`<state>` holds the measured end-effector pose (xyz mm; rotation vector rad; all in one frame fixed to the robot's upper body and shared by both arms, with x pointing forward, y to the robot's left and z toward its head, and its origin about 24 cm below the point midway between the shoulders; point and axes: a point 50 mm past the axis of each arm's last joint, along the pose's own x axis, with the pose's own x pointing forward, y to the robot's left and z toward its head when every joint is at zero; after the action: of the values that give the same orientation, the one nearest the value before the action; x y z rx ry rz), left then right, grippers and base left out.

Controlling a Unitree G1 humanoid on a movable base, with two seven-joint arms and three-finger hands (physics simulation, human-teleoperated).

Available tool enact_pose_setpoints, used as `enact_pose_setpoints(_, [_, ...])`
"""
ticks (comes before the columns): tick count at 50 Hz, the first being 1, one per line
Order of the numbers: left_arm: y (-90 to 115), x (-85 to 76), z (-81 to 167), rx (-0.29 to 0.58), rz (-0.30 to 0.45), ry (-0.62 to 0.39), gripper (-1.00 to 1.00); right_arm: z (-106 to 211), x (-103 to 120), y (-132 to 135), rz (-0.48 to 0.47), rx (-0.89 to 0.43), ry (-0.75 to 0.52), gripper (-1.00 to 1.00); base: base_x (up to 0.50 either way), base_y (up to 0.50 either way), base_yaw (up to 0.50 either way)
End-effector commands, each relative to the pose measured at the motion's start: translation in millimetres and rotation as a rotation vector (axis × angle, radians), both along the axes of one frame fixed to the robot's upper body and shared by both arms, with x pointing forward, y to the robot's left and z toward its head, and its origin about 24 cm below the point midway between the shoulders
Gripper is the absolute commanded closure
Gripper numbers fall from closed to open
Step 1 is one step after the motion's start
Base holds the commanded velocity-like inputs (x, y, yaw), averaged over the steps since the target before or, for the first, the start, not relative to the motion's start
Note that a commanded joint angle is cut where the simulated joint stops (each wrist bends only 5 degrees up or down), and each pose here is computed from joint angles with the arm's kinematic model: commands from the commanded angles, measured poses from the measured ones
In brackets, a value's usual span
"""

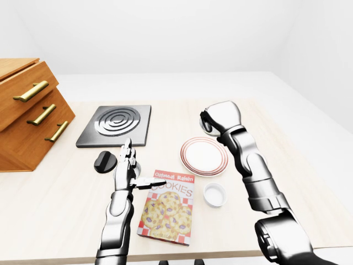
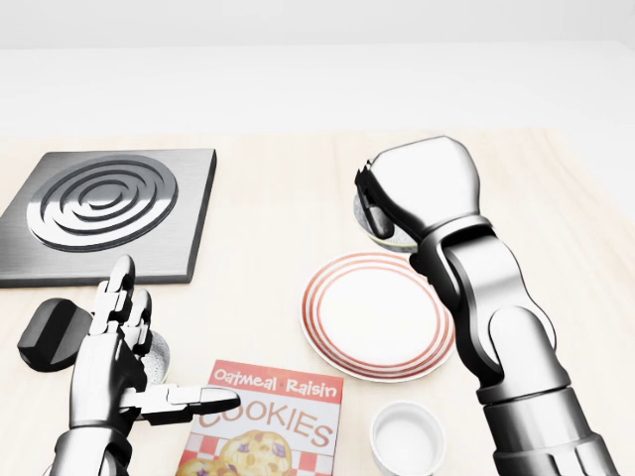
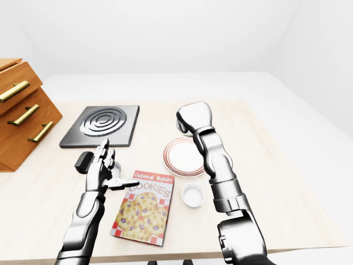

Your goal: Pick the akita bowl next to the plate and place it on the plate.

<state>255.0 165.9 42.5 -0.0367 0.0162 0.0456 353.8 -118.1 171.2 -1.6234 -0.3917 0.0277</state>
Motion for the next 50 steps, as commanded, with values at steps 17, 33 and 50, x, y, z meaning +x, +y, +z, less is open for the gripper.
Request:
enact_pose_setpoints(17, [-0.2, 0.7, -0.8, 0.001, -0.001, 0.001, -1.0, -34.4, -3.7, 8.6, 0.014, 0.007, 0.021, 1.0, 0.0, 0.0, 0.0])
enact_pose_setpoints(33, [0.1, 1.2, -2.1, 0.001, -0.001, 0.001, -1.0, -45.5, -13.0, 16.6, 0.037, 0.018, 0.035, 1.0, 0.0, 0.0, 0.0])
enact_pose_setpoints(50, [-0.3, 0.8, -1.3, 0.0, 0.001, 0.002, -1.0, -59.6, -14.5, 14.7, 0.032, 0.038, 0.054, 1.0, 0.0, 0.0, 0.0])
